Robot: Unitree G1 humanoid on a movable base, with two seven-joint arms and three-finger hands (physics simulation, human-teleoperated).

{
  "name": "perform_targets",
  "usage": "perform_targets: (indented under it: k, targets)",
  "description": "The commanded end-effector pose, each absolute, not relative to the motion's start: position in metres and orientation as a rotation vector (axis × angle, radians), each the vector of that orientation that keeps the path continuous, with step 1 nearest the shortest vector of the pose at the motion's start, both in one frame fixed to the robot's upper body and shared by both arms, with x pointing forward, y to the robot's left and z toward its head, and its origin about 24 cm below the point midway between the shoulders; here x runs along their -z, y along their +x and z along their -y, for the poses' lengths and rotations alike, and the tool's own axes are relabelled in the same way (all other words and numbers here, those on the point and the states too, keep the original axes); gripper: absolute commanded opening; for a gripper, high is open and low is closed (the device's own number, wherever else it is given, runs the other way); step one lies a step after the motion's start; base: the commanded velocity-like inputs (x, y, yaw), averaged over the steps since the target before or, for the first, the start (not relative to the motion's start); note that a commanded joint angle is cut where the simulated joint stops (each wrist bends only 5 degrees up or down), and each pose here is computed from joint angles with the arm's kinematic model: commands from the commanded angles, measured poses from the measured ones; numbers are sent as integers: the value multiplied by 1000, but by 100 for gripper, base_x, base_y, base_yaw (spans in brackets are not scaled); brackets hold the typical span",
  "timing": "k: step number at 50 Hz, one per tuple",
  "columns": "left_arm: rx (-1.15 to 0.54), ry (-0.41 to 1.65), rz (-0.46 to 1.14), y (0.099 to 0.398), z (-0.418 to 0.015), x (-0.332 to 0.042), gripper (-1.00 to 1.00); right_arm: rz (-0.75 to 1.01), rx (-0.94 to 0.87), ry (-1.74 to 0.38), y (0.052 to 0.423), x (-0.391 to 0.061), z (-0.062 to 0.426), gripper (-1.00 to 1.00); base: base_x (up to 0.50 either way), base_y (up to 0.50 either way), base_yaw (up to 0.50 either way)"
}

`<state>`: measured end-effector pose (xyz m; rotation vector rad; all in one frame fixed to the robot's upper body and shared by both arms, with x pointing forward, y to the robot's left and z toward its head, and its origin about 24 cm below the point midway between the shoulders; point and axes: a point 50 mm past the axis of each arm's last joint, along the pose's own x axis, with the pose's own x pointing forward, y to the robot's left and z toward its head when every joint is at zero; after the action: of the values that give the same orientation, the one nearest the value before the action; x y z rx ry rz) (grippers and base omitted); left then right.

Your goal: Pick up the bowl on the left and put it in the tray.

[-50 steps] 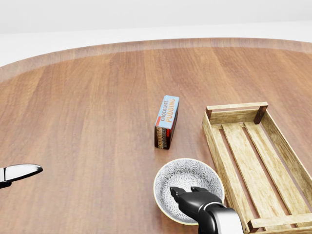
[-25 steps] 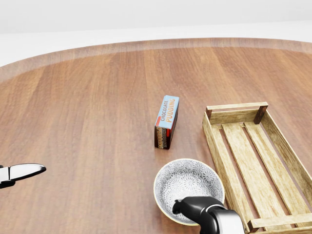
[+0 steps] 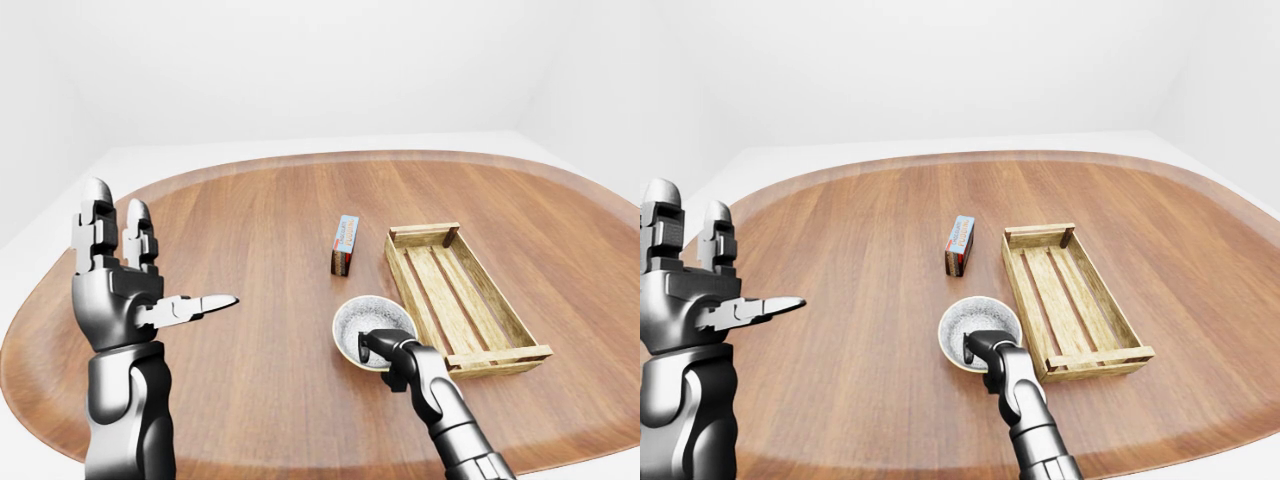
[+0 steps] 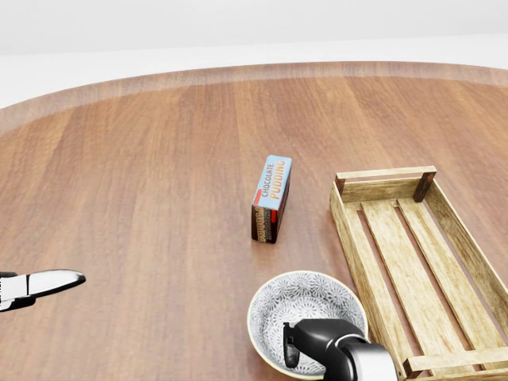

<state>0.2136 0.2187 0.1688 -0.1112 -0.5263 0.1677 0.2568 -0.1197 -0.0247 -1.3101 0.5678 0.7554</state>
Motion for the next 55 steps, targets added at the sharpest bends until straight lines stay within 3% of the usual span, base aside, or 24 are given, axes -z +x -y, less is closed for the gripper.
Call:
perform_targets:
  k: [1, 7, 29, 55]
  targets:
    - [-162, -108, 523, 213, -217, -168, 100, -592, -803, -1281, 246, 30, 116, -100, 0, 0, 0]
    - [-162, -111, 534, 212, -217, -170, 100, -566, -779, -1337, 250, 23, 116, -100, 0, 0, 0]
    - [-166, -121, 557, 210, -219, -175, 100, -243, -496, -1578, 284, -69, 85, -100, 0, 0, 0]
    - [-170, -125, 556, 210, -220, -174, 100, -110, -211, -1632, 300, -135, 104, -100, 0, 0, 0]
